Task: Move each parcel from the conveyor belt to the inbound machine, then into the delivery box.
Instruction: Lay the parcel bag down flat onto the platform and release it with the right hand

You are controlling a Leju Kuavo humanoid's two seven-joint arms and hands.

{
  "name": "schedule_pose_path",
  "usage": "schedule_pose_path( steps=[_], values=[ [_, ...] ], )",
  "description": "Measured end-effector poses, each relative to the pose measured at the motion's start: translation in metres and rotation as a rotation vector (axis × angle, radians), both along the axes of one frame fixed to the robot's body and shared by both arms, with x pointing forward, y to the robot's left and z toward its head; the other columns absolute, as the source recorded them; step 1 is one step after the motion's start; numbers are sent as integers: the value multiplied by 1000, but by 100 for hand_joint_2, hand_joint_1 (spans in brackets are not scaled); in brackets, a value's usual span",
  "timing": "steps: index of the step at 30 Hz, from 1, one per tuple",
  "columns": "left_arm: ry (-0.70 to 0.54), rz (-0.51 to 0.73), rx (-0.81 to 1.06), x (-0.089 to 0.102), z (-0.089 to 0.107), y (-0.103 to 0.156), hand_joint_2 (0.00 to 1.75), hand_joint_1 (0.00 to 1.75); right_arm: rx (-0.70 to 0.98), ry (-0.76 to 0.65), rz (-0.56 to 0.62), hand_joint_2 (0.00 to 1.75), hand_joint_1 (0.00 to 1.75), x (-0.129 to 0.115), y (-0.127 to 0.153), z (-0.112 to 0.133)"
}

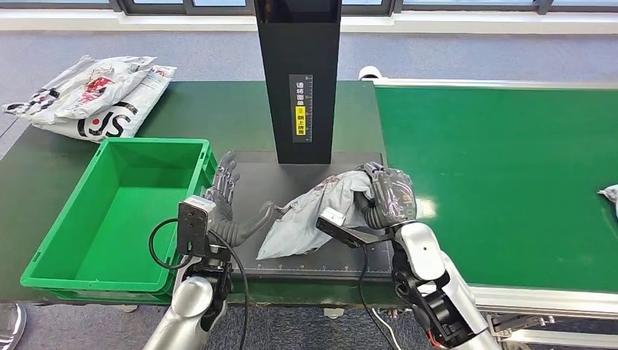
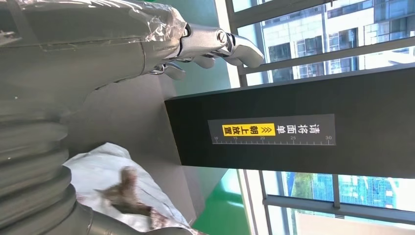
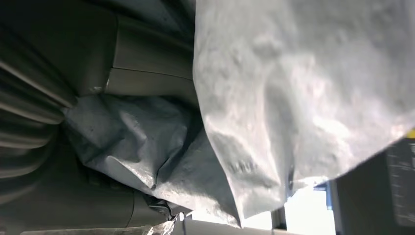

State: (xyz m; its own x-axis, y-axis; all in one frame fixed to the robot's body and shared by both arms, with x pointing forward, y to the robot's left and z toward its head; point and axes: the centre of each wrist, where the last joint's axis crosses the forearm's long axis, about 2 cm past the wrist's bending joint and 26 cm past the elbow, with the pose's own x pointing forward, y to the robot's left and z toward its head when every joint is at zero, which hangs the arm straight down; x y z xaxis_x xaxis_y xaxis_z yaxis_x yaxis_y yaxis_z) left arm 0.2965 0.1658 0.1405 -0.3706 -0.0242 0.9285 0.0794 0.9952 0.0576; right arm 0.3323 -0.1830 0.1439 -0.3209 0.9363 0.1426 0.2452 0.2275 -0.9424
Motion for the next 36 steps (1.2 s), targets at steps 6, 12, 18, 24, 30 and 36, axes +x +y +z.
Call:
schedule_pose_path(
  steps=[6, 12, 18, 24, 30, 36],
  values=[
    [0, 5, 2, 0, 0, 1, 175, 0, -44, 51, -59, 175, 0, 9, -8, -17],
    [2, 10, 8, 0, -1, 3, 175, 0, 39, 173, -59, 175, 0, 12, -19, -33],
    [10, 14, 12, -1, -2, 4, 175, 0, 297, 293, -27, 175, 0, 15, -29, -35],
    [13, 13, 19, -1, -3, 6, 175, 0, 673, 407, 127, 175, 0, 6, -32, -26],
    [-2, 20, 40, 0, -7, 11, 175, 0, 1088, 274, 325, 175, 0, -11, -33, 3],
    [-42, 44, 107, 1, -7, 17, 175, 0, 1244, -10, 332, 175, 0, -28, -43, 34]
  ],
)
